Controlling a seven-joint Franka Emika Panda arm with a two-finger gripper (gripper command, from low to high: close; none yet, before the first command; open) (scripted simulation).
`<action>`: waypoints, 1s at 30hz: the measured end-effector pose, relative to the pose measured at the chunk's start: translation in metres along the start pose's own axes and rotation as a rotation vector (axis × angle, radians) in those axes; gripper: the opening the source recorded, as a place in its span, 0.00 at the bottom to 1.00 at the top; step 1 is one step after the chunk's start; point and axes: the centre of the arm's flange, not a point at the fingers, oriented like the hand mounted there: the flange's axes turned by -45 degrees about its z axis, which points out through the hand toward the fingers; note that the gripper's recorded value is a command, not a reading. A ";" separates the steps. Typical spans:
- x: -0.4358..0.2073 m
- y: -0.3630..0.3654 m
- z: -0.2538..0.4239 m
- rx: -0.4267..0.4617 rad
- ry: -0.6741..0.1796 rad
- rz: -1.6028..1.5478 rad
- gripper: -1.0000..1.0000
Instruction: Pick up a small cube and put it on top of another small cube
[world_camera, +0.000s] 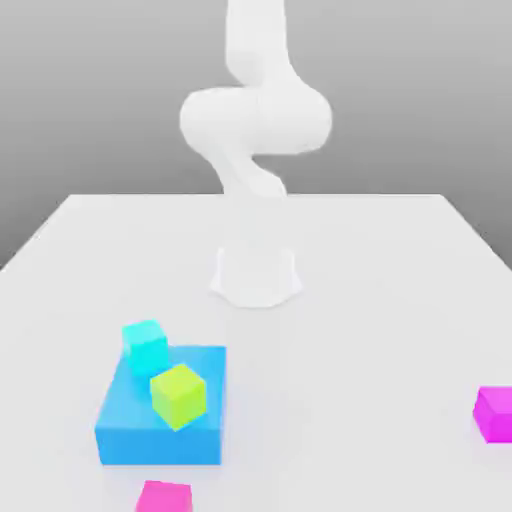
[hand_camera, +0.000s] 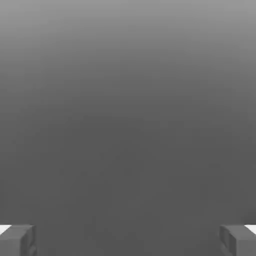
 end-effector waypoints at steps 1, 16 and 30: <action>0.001 0.003 0.019 0.001 -0.028 0.004 0.50; -0.062 0.053 0.279 -0.010 -0.407 0.064 0.50; -0.227 0.101 0.462 -0.062 -0.727 0.107 0.50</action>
